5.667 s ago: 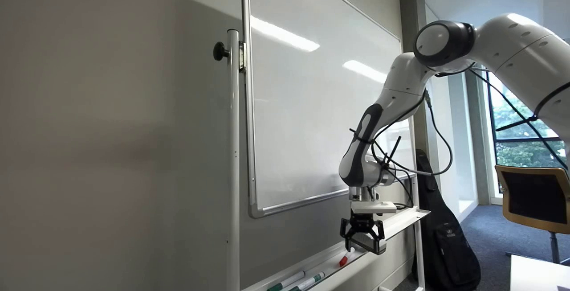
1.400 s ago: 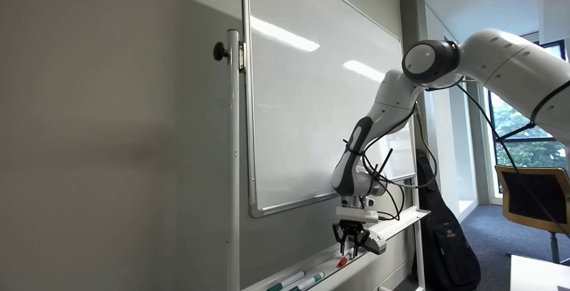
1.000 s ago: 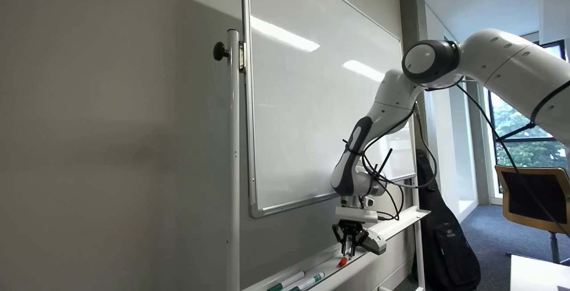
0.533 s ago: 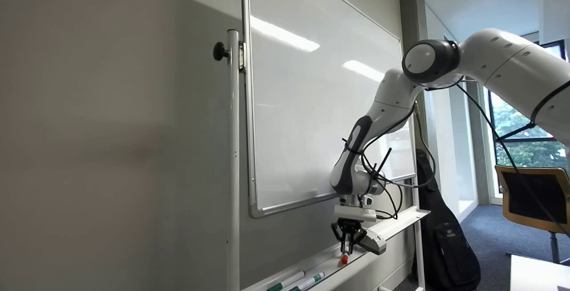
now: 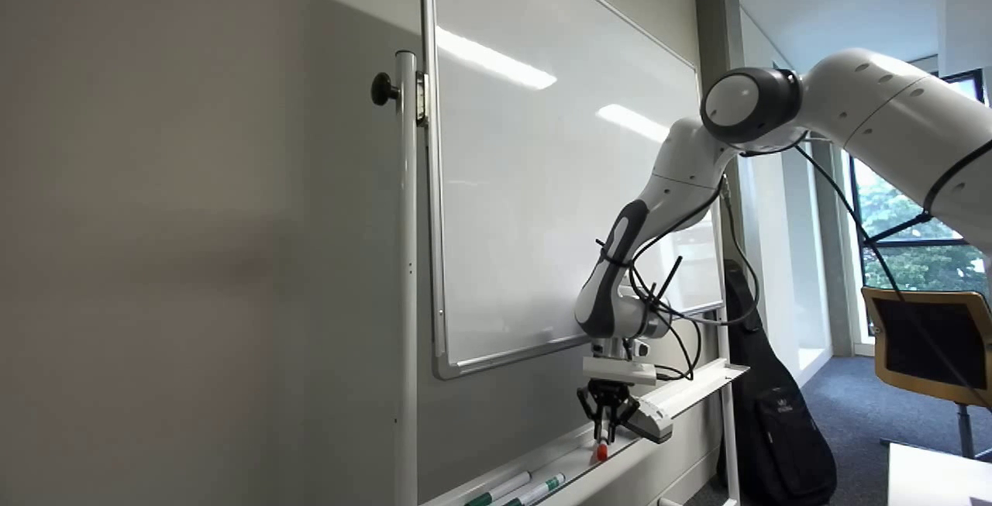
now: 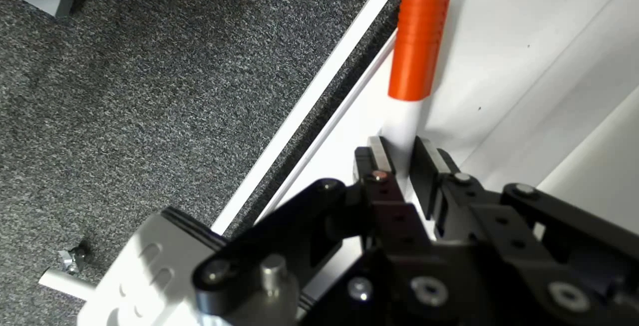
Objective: Move the marker to the right
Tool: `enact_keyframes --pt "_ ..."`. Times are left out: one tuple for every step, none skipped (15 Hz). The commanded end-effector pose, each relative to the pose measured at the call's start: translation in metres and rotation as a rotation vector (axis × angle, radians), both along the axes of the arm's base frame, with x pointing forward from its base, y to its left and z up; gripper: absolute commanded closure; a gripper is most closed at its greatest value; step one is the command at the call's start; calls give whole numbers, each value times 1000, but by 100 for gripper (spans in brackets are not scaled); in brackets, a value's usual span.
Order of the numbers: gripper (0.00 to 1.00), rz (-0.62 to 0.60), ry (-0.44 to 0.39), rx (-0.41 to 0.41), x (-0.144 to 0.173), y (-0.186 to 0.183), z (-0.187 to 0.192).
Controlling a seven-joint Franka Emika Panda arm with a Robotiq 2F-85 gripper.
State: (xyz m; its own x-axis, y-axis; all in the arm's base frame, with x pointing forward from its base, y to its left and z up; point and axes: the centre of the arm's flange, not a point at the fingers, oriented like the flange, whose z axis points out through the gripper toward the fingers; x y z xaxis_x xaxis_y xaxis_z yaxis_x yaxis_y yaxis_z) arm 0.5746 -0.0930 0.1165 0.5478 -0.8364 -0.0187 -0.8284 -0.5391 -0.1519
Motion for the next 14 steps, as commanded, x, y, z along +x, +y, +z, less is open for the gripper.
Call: enact_keyframes --pt "95 77 75 66 -22 8 4" --pt "95 91 94 73 -24 10 5" --pt "95 103 116 81 -27 11 7" --pt "95 109 134 82 -28 12 8" --pt "95 114 147 83 -30 12 10" --pt "95 114 158 82 -32 12 11" --pt "95 108 162 72 -34 11 13" --pt "95 99 162 55 -35 9 15" --pt "95 104 158 55 -37 7 18" --pt "95 104 155 49 -40 5 22" --pt "95 105 154 49 -44 3 25" --pt "95 104 156 47 -47 1 27" --pt "95 101 157 43 -50 -2 30" --pt "95 102 158 42 -53 -3 34"
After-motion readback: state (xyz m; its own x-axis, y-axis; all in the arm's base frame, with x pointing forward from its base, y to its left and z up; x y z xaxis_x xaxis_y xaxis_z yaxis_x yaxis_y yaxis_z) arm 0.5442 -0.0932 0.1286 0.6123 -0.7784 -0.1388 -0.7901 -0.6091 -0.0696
